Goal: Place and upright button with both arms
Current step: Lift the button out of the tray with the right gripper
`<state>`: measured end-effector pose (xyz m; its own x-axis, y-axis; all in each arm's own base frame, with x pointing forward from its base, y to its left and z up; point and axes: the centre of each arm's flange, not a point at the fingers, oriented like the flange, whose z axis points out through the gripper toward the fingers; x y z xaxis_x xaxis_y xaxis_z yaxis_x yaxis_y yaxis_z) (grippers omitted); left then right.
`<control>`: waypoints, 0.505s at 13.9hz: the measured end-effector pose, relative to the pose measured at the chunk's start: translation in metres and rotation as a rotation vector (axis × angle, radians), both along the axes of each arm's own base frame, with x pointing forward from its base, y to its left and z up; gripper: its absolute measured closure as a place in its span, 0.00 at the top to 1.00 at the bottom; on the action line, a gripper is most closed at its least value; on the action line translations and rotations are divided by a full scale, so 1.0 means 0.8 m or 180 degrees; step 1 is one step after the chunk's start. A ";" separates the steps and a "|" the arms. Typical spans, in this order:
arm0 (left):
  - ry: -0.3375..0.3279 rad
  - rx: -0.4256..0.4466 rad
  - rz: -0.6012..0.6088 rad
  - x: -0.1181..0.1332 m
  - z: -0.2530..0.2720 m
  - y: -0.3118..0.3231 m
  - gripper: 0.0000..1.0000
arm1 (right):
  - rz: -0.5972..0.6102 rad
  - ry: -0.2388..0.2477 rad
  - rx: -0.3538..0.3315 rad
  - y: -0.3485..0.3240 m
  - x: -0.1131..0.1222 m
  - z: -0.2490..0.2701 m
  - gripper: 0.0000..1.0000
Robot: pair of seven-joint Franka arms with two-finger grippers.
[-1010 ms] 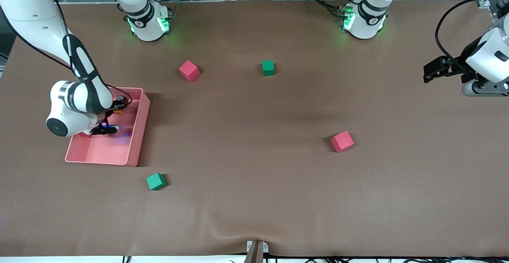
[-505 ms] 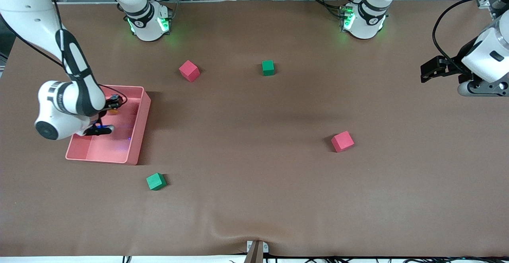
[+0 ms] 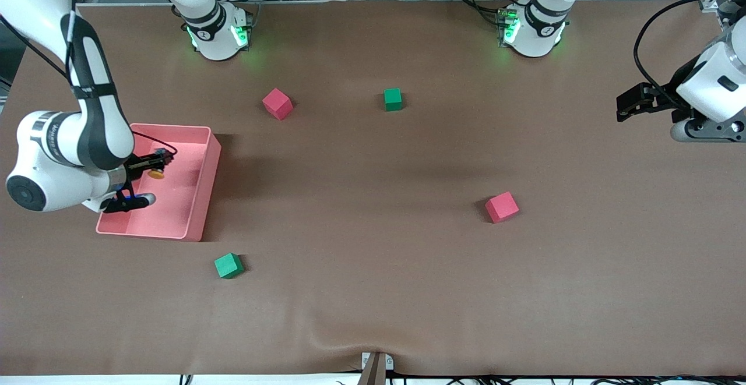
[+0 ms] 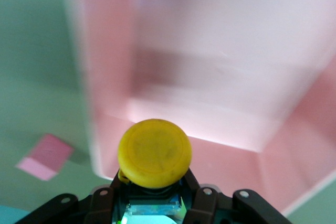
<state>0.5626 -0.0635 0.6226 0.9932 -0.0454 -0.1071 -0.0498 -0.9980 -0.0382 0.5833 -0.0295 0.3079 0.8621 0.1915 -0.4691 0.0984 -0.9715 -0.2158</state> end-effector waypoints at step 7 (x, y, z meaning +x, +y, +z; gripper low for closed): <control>0.0057 -0.0013 0.0031 0.024 -0.034 0.007 1.00 | 0.0899 -0.0415 0.0231 0.255 0.004 0.079 0.43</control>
